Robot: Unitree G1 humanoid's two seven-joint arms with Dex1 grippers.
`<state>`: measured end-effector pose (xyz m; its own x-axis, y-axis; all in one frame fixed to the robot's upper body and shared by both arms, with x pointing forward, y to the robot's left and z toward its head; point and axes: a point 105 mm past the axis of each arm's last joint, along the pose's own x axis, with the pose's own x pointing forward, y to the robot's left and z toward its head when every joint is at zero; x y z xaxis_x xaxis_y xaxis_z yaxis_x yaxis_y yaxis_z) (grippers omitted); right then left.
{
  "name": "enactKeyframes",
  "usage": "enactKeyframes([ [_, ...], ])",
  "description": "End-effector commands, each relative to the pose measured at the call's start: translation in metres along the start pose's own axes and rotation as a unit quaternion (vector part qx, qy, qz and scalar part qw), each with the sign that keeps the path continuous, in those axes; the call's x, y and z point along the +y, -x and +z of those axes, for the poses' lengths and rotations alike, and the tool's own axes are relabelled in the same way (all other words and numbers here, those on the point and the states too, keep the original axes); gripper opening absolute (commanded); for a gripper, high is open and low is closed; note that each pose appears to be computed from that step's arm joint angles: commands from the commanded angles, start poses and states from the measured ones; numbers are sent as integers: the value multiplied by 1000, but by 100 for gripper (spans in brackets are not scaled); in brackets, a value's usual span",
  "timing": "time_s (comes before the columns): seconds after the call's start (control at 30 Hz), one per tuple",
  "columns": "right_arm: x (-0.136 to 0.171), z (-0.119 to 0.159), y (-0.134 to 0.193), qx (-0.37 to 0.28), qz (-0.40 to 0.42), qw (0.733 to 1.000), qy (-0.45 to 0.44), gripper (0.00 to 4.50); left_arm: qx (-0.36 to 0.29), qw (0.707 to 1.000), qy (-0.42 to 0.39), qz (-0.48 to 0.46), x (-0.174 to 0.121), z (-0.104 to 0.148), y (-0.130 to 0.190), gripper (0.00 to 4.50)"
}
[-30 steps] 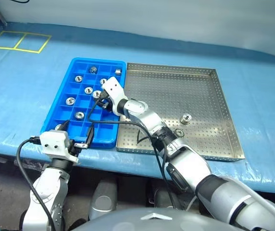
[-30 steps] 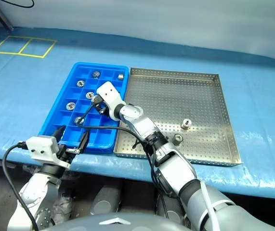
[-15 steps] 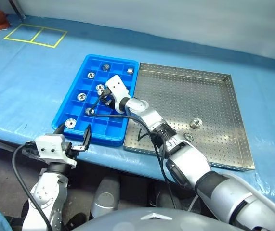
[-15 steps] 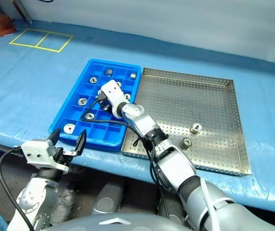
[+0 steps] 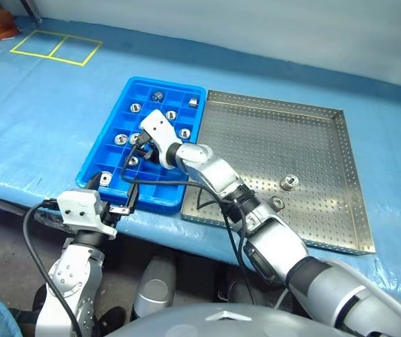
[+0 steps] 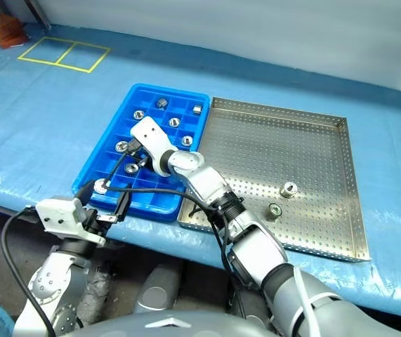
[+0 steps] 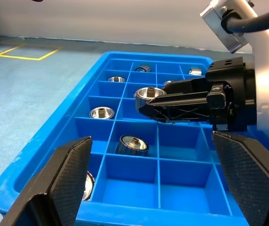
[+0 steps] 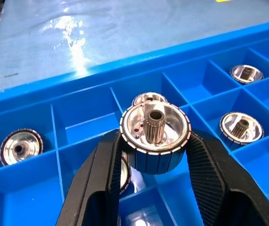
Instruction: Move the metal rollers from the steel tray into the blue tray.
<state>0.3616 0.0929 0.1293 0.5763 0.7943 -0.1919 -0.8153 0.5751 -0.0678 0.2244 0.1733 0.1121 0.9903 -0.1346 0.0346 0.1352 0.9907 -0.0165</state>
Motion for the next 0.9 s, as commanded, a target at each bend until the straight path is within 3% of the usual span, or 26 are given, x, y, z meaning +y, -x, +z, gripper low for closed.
enactKeyframes([
  [0.03, 21, 29, -4, -56, 2, 997, -45, 167, -8, 1000, -3, -12, -4, 5, -2, 450],
  [0.3, 9, 17, -1, -22, -29, 999, -27, 167, -6, 1000, 0, -16, -5, 4, -3, 450],
  [0.67, -10, -21, 2, 68, -74, 994, 38, 167, -5, 1000, 2, -17, -5, 3, -3, 450],
  [0.9, -23, -26, 5, 88, -101, 989, 60, 167, -7, 1000, 2, -20, -6, 3, -4, 450],
])
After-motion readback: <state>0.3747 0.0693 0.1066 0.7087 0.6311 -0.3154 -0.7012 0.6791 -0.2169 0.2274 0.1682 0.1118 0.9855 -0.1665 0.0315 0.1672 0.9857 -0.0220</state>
